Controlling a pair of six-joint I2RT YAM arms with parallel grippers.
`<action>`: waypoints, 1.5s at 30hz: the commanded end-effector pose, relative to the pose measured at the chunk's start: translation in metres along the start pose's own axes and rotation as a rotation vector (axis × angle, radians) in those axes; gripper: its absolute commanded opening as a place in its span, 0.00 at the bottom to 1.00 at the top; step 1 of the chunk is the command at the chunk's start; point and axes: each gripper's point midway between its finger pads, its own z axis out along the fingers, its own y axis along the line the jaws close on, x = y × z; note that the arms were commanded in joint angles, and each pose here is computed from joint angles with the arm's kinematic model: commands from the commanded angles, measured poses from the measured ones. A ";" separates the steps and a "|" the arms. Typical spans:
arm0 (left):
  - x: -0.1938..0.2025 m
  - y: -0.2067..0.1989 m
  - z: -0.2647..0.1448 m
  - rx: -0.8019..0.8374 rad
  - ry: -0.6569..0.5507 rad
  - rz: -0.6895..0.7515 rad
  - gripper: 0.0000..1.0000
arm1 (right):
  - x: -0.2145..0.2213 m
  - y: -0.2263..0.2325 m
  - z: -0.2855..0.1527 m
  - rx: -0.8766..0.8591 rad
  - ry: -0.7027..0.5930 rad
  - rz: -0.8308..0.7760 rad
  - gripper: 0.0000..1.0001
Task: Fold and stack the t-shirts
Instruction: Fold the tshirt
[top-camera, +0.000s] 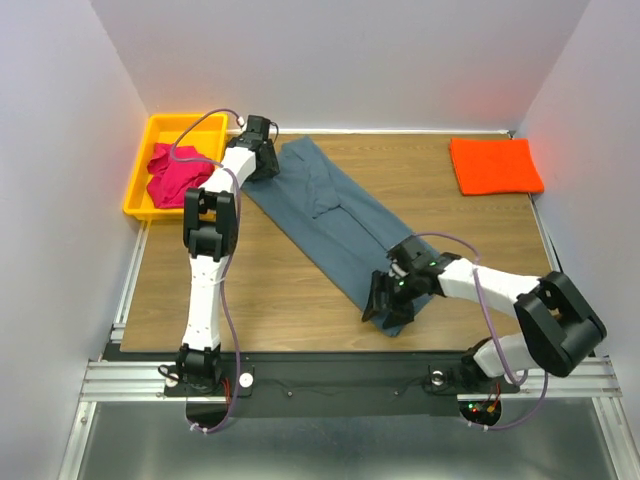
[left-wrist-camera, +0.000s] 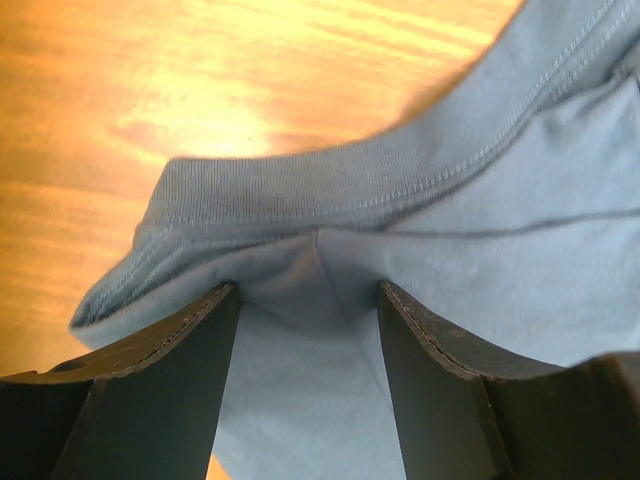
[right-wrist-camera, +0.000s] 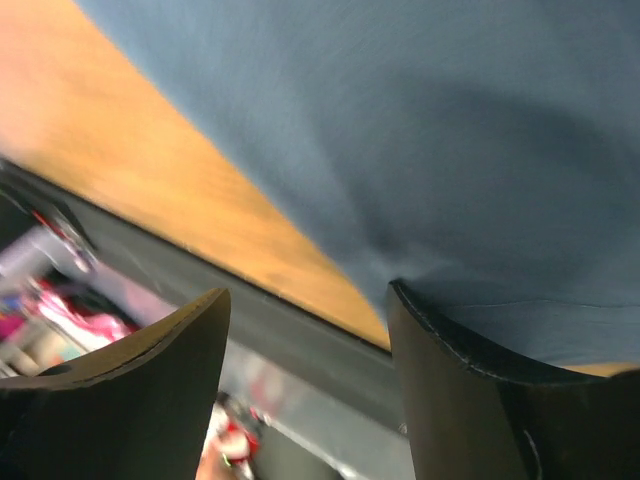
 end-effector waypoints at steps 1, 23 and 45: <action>0.003 -0.004 0.012 0.036 0.024 0.036 0.68 | 0.046 -0.017 0.012 0.215 0.147 -0.017 0.71; -0.060 -0.038 -0.167 0.159 -0.270 -0.031 0.83 | -0.049 0.029 -0.042 0.392 -0.177 -0.385 0.66; 0.081 -0.069 -0.094 0.078 -0.001 0.074 0.79 | 0.003 0.027 0.015 0.192 0.083 -0.444 0.23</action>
